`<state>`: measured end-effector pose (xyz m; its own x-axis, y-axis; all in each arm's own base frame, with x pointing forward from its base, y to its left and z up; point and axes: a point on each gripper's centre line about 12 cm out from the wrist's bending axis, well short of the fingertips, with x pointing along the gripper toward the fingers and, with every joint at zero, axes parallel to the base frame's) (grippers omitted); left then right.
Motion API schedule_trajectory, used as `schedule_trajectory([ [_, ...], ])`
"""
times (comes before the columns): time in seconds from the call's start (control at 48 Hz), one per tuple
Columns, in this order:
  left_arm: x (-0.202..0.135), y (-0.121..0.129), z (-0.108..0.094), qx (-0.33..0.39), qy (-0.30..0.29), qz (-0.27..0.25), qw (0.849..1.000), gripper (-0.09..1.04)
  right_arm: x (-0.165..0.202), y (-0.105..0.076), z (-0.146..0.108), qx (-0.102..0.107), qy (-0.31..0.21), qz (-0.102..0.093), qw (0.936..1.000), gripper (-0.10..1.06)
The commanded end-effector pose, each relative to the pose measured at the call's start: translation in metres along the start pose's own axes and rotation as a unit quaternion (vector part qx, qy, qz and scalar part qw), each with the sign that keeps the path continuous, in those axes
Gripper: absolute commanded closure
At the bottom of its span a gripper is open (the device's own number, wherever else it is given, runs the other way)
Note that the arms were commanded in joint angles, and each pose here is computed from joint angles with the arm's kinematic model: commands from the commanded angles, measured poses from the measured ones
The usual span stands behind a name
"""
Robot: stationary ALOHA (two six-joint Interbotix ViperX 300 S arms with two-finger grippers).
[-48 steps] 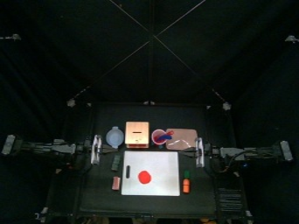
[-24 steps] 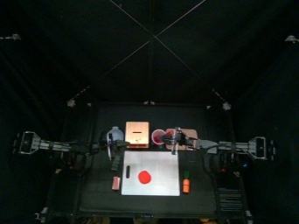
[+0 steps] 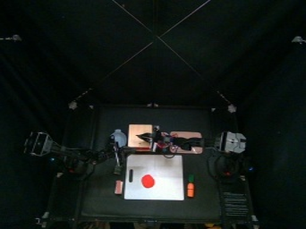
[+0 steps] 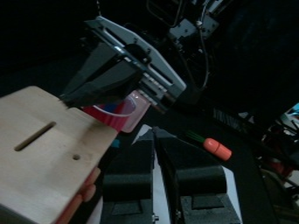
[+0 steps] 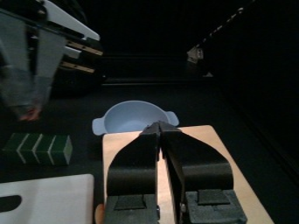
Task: Get the cutter from the drawer then cut the dough then place the extra dough in the bowl
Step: Open the drawer
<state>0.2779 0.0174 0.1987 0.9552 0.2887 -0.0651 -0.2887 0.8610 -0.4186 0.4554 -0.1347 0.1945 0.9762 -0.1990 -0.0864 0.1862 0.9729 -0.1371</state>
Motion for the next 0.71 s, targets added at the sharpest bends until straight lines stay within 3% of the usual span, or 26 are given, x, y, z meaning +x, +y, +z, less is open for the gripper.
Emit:
schedule_trajectory([
  [0.021, 0.008, -0.005, 0.004, -0.040, -0.009, 0.003, 0.999, 0.34, 0.015, -0.012, 0.008, -0.002, -0.011, -0.012, 0.9999, 1.00],
  [0.271, 0.017, 0.003, 0.000, -0.178, -0.015, 0.049, 0.983, 0.13, 0.029, -0.020, -0.003, -0.011, 0.029, -0.018, 0.9994, 1.00],
  [0.479, 0.025, 0.012, -0.022, -0.253, 0.006, 0.082, 0.964, 0.13, 0.033, -0.027, -0.015, -0.014, 0.055, -0.022, 0.9982, 1.00],
  [0.708, 0.040, 0.014, -0.042, -0.312, 0.020, 0.099, 0.945, 0.13, 0.036, -0.022, -0.039, -0.021, 0.085, -0.011, 0.9961, 1.00],
])
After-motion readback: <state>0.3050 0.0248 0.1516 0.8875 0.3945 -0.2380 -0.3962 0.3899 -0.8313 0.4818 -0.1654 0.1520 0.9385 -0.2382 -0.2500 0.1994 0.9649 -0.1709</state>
